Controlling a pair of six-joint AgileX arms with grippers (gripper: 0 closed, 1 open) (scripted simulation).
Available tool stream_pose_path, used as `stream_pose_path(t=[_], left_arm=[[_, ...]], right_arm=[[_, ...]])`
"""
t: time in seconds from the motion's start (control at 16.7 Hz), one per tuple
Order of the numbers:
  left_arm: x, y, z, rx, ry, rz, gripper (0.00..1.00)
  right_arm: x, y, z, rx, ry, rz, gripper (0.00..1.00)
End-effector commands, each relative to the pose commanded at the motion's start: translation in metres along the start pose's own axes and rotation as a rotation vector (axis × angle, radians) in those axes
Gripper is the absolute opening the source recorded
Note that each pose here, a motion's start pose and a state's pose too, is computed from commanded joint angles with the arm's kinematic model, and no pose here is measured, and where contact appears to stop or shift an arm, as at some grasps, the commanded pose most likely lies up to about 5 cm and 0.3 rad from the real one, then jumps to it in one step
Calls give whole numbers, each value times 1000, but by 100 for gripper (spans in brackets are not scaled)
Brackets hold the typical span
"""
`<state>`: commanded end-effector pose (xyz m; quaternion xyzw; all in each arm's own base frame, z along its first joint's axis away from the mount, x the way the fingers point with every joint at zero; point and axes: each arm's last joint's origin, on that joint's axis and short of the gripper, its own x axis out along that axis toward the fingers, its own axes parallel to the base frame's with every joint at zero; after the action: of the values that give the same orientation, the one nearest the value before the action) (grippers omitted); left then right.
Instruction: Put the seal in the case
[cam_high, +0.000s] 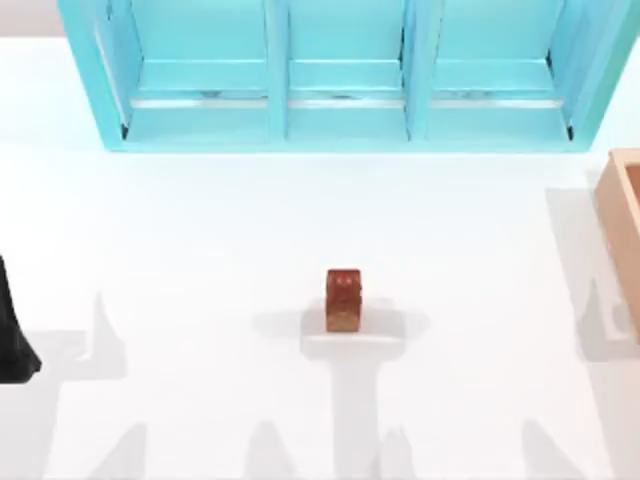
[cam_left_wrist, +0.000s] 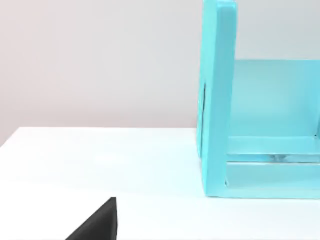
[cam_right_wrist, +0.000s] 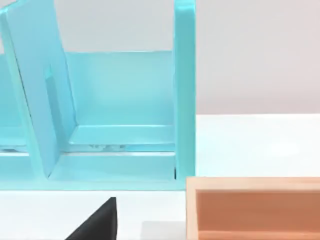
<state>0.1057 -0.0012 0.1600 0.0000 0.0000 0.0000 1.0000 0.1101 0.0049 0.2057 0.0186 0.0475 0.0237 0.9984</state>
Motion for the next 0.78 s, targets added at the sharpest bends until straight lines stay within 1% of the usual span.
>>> stream_pose_path(t=[0.12,0.24,0.42,0.48,0.6,0.78], left_arm=[[0,0,0,0,0,0,100],[0,0,0,0,0,0,100],[0,0,0,0,0,0,100],[0,0,0,0,0,0,100],[0,0,0,0,0,0,100],[0,0,0,0,0,0,100]], right_arm=[[7,6,32,24,75,30,100],[22,15,66,50,182,62,100],[69,37,104,78,411,100,100],[89,47,111,82,502,107,100],[134,72,112,82,701,111,100],[195,119,90,63,991,90,100]])
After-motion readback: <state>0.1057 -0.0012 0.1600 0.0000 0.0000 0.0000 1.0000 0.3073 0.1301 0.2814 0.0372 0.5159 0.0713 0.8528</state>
